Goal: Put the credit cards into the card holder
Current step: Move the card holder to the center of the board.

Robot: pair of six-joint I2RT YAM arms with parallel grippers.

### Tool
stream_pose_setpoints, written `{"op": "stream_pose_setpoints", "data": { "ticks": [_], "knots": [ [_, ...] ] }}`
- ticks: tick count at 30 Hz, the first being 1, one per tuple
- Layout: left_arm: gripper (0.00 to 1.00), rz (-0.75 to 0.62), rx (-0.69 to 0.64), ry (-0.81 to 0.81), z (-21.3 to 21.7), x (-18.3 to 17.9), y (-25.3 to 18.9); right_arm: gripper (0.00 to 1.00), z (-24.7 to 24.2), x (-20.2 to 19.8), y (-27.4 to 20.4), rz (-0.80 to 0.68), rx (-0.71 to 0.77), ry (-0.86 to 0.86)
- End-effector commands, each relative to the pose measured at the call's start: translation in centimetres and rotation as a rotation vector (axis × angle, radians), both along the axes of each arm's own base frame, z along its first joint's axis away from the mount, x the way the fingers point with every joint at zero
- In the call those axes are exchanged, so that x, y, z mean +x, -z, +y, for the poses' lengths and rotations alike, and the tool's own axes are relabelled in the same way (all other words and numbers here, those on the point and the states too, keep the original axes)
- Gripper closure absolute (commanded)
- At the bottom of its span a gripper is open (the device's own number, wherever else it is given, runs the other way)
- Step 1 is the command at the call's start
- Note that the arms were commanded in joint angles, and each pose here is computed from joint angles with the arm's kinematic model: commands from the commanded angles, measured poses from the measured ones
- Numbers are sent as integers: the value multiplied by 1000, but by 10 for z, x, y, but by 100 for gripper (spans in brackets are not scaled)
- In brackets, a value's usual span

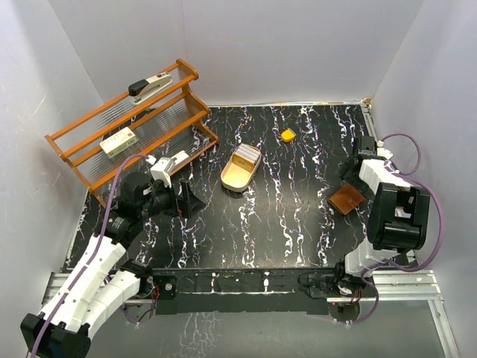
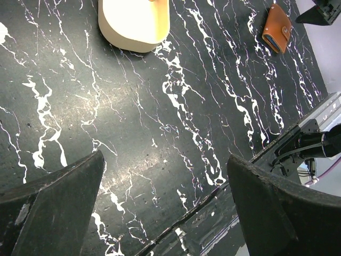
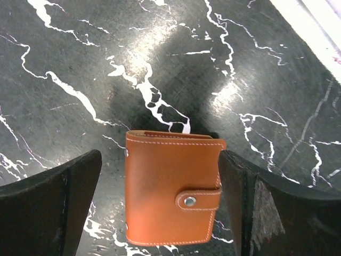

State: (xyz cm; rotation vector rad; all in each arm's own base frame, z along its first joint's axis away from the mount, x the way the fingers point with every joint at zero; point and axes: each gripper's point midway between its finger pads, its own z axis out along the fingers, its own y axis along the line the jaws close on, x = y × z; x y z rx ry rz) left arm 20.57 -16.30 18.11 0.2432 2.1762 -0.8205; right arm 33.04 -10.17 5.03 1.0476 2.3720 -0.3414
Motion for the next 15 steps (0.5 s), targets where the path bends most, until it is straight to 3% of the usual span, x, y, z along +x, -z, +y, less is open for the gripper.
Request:
{"op": "stream_pose_setpoints", "data": {
  "ticks": [1,5,11,15],
  "knots": [
    [1,-61,-4,-16,5,1,-18,12,5,15,10,-61,58,-7],
    [1,-66,-1,-24,6,1,-19,16,15,10,25,-15,98,-80],
    [1,-63,3,-23,6,2,-18,30,38,5,38,-4,184,-205],
    [1,-61,7,-28,7,2,-17,32,57,1,42,-4,229,-270]
  ]
}}
